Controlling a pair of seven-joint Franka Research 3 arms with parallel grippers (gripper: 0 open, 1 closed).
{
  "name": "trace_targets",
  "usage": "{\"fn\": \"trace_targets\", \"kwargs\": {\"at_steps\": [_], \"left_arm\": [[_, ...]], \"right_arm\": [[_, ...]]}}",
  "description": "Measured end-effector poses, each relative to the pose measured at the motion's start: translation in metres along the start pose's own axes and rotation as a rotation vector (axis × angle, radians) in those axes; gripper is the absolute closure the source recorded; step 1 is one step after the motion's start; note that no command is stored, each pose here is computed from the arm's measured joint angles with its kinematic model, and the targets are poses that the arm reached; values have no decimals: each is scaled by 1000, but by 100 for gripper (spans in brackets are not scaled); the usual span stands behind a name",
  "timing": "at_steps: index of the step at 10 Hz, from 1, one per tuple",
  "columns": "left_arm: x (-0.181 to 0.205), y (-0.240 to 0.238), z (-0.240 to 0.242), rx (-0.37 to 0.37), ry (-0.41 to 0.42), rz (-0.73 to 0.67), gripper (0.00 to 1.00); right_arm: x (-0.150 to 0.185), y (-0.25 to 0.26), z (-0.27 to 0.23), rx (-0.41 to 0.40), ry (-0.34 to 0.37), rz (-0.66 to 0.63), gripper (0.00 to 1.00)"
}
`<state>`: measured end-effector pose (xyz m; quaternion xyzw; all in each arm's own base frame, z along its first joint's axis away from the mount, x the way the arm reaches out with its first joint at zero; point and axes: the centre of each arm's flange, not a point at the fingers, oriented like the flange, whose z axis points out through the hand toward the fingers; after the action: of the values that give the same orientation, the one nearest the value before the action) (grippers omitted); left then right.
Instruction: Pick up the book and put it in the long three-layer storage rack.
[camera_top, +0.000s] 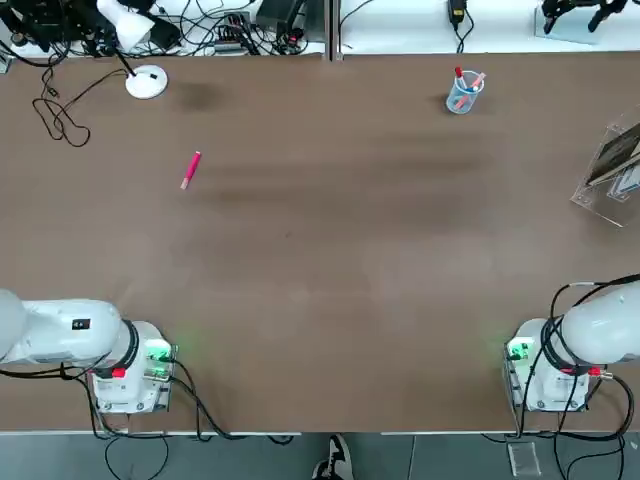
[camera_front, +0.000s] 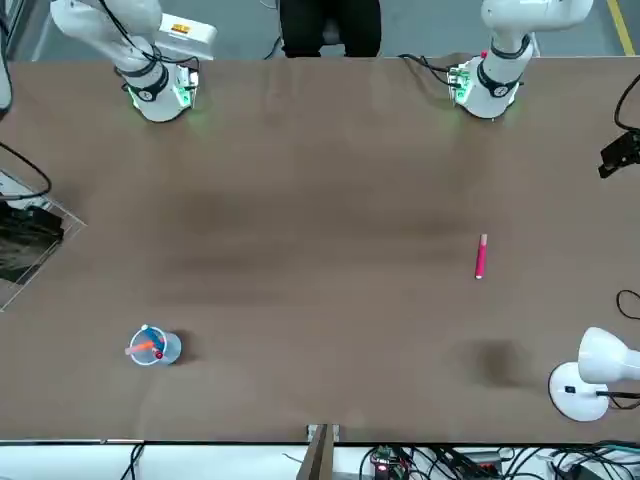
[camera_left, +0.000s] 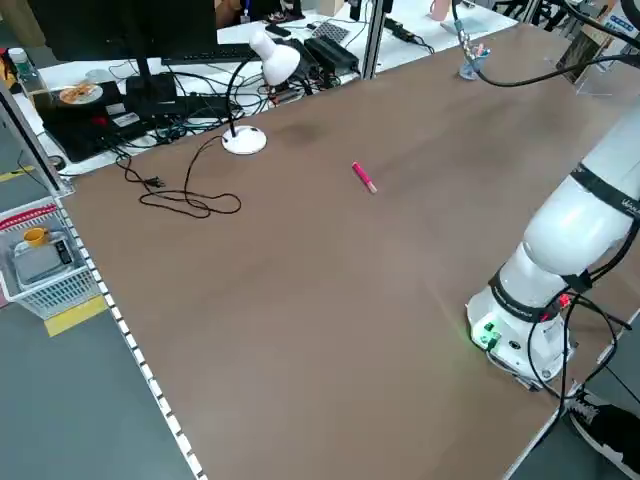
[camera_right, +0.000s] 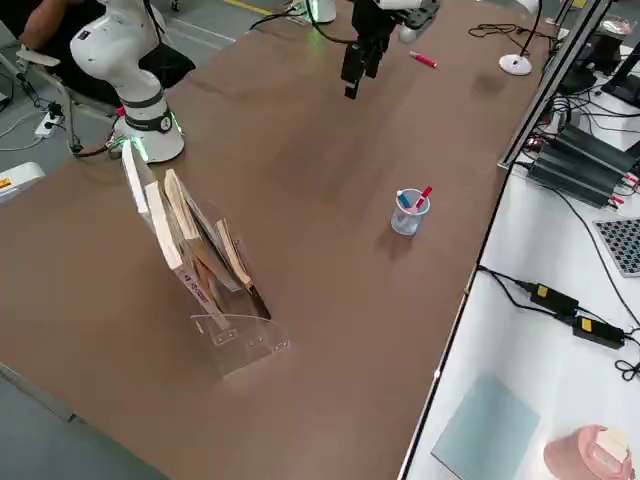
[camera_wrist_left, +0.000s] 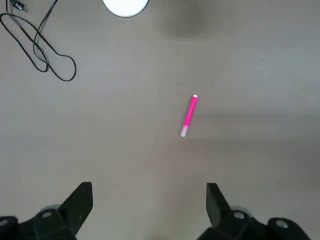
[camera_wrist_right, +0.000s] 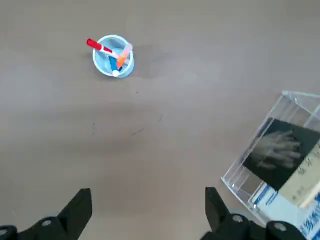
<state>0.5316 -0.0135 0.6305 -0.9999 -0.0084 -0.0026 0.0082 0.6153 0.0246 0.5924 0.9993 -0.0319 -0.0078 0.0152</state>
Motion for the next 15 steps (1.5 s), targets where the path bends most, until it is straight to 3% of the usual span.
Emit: {"fn": "trace_targets", "kwargs": {"at_steps": [4, 15], "left_arm": [[0, 0, 0, 0, 0, 0, 0], [0, 0, 1, 0, -3, 1, 0]], "right_arm": [[-14, 11, -12, 4, 11, 36, 0], [-40, 23, -31, 12, 62, -28, 0]]}}
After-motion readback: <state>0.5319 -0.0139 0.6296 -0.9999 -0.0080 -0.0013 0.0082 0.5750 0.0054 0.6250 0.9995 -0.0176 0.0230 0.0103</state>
